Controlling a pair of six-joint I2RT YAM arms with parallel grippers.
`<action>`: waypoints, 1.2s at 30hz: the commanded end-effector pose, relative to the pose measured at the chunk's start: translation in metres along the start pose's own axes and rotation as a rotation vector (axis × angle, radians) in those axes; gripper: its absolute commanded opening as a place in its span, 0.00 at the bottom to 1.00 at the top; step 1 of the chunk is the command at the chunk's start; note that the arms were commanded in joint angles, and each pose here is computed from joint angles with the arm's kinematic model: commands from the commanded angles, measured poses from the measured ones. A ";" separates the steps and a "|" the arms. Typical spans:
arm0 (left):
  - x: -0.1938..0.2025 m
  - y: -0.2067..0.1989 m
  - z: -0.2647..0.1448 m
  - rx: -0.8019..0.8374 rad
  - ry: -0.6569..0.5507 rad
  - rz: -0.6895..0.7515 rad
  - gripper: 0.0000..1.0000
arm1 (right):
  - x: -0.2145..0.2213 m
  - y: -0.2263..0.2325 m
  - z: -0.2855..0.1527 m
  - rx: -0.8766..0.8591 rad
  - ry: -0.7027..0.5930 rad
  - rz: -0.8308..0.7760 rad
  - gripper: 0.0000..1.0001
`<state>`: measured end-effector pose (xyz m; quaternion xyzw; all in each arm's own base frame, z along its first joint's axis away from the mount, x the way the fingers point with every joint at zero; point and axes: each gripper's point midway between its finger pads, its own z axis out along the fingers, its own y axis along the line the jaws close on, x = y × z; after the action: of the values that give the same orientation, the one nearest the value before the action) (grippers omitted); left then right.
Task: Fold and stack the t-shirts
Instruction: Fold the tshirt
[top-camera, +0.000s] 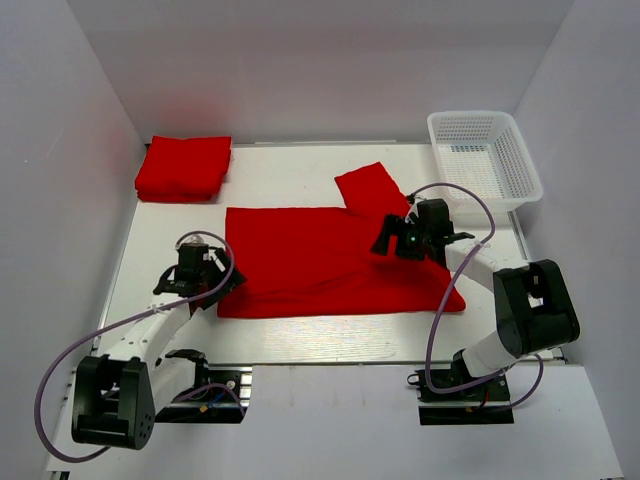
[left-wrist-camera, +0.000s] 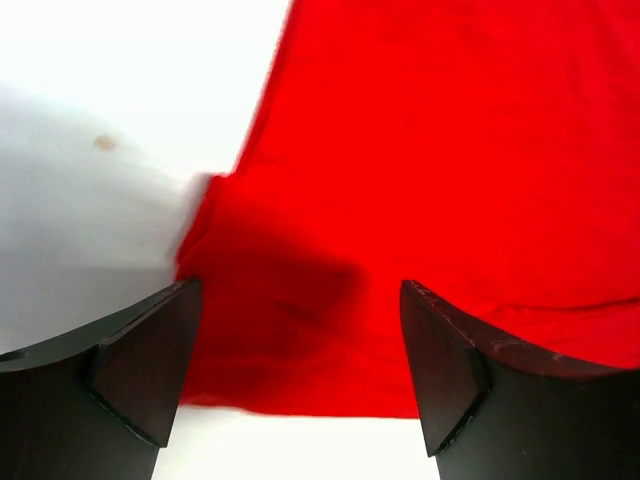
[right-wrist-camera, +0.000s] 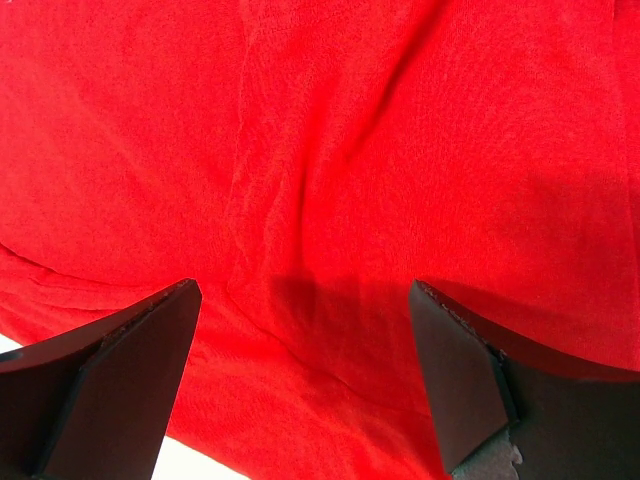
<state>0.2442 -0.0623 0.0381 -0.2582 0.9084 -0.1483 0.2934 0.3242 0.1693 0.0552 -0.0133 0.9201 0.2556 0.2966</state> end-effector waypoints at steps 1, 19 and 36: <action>-0.006 0.016 -0.011 -0.103 -0.033 -0.014 0.89 | -0.005 -0.002 0.002 0.005 -0.007 -0.011 0.90; -0.008 0.022 0.003 -0.113 -0.066 -0.045 0.63 | 0.001 -0.005 0.009 0.006 0.022 -0.009 0.90; -0.021 0.002 -0.001 -0.016 -0.114 -0.030 0.00 | -0.003 -0.003 0.008 0.005 0.010 -0.006 0.90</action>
<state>0.2451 -0.0430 0.0354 -0.2953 0.8978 -0.1038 0.3098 0.3211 0.1684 0.0390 -0.0114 0.9283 0.2493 0.2756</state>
